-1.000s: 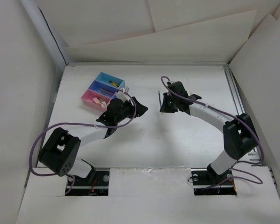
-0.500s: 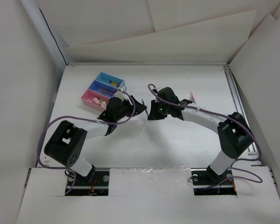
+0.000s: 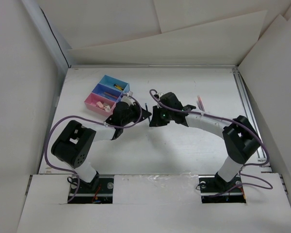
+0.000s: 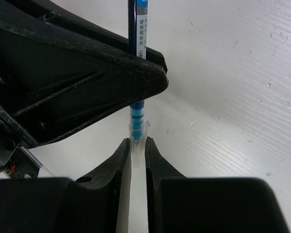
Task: Sort the stationery into containers
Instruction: Place the pen in the storage box.
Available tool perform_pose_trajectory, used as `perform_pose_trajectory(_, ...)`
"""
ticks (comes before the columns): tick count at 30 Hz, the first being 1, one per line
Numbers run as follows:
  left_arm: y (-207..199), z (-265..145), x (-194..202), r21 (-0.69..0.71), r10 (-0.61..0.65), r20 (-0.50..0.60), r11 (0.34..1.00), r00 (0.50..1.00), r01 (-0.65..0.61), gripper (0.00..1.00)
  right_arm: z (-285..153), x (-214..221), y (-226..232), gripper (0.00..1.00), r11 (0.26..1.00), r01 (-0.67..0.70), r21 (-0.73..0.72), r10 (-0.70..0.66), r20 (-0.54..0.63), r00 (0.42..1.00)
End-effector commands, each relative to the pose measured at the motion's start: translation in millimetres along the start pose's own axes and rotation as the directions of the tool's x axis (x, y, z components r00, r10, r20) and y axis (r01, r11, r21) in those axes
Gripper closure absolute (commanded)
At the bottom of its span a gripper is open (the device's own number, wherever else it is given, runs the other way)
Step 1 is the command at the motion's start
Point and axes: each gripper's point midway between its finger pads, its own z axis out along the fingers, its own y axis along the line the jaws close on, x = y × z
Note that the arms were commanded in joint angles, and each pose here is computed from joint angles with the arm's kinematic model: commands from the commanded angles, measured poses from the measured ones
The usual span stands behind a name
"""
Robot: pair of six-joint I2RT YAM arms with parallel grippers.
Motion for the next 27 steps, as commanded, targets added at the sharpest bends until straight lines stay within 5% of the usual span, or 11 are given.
perform_pose_trajectory(1,-16,4,-19,0.038,0.004,0.054,0.999,0.999,-0.006,1.0,-8,-26,27,0.93,0.995,0.058,-0.075,-0.052,0.084,0.995)
perform_pose_trajectory(4,-14,2,-26,0.004,-0.011,0.077,1.0,0.997,0.011,1.0,-22,-38,32,0.67,0.994,0.081,-0.072,-0.071,0.136,0.988)
perform_pose_trajectory(13,-18,-5,-85,-0.039,-0.038,0.217,0.998,0.975,0.048,1.0,-81,-55,40,0.38,0.994,0.097,-0.05,-0.08,0.272,0.959)
perform_pose_trajectory(19,20,-33,-157,-0.052,-0.149,0.377,0.982,0.914,0.181,1.0,-111,-63,23,0.39,0.999,0.05,-0.011,-0.042,0.377,0.925)
perform_pose_trajectory(27,94,-87,-225,-0.112,-0.226,0.61,0.924,0.759,0.365,1.0,-110,-66,5,0.56,1.0,-0.006,-0.004,0.007,0.394,0.919)
